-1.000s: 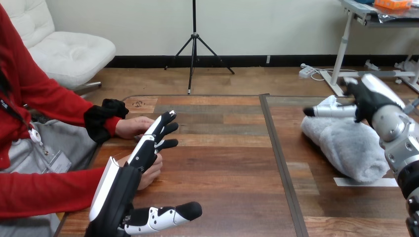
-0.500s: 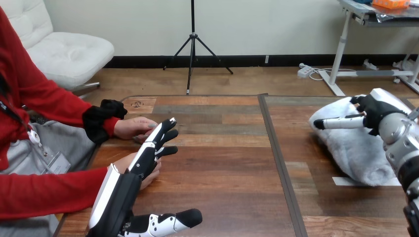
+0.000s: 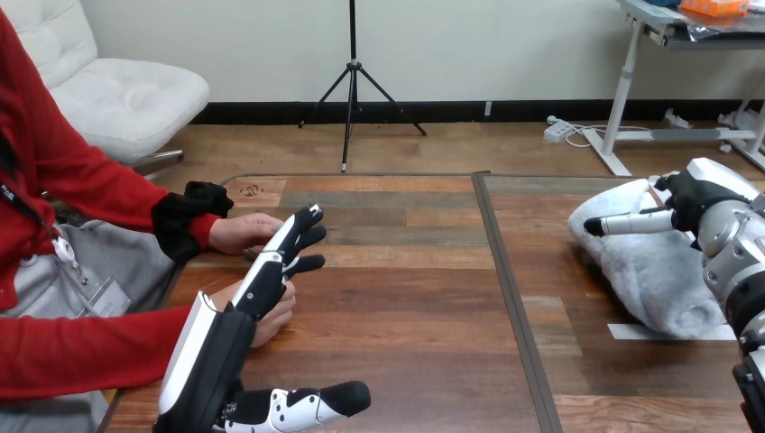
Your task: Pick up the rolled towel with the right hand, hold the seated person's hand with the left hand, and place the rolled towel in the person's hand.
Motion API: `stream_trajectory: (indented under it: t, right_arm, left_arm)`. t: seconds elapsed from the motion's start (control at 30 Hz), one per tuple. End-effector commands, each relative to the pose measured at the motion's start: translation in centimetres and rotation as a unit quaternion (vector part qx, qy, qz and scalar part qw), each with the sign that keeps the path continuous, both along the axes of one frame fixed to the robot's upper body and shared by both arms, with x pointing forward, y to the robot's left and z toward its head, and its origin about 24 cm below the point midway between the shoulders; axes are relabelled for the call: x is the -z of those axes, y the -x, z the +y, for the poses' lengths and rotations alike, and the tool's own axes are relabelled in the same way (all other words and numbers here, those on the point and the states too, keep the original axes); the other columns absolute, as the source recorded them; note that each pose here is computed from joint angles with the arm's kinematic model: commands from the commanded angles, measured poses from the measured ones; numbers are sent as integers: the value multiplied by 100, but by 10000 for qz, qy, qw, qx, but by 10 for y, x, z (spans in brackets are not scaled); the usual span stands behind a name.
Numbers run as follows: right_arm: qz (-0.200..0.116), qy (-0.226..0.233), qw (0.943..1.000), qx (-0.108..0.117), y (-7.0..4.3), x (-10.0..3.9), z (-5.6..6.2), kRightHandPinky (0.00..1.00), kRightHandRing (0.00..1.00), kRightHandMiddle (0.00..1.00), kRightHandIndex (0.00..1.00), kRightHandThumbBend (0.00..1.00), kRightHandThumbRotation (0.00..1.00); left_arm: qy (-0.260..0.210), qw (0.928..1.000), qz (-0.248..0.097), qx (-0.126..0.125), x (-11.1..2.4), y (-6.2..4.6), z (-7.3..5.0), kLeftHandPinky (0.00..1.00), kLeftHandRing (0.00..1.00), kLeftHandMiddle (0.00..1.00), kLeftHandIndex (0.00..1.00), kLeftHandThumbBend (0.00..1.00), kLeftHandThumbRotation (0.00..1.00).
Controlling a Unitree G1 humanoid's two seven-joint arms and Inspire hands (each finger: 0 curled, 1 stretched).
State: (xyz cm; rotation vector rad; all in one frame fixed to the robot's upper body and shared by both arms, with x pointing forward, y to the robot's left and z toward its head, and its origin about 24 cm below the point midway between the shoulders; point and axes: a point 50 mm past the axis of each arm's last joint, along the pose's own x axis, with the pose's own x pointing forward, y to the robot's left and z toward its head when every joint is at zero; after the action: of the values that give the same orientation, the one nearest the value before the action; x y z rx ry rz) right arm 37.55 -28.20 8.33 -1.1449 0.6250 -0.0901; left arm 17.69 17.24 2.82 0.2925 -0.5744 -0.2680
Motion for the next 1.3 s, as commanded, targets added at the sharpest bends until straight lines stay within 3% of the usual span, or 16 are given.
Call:
stream_trajectory:
  t: [0.0, 0.63, 0.83, 1.27]
  right_arm:
    - [-171, 190, 9995, -175, -10, -15, 10, 63, 87, 88, 93, 100, 57]
    - [158, 318, 9991, -225, -1, 5, 8, 68, 86, 86, 88, 100, 62]
    - [430, 736, 9948, -558, 1, 11, 11, 73, 88, 89, 89, 100, 67]
    - [625, 595, 9955, -403, 5, 23, 15, 78, 90, 88, 87, 100, 69]
  left_arm:
    - [-3, 9988, -481, 7, -15, -3, 1, 81, 90, 94, 94, 100, 59]
    - [83, 9989, -467, 0, -18, 4, 1, 80, 90, 94, 93, 100, 57]
    - [106, 9986, -504, 69, -20, 4, 1, 82, 90, 94, 93, 100, 57]
    - [203, 9984, -516, 140, -23, 6, 2, 82, 90, 94, 92, 100, 57]
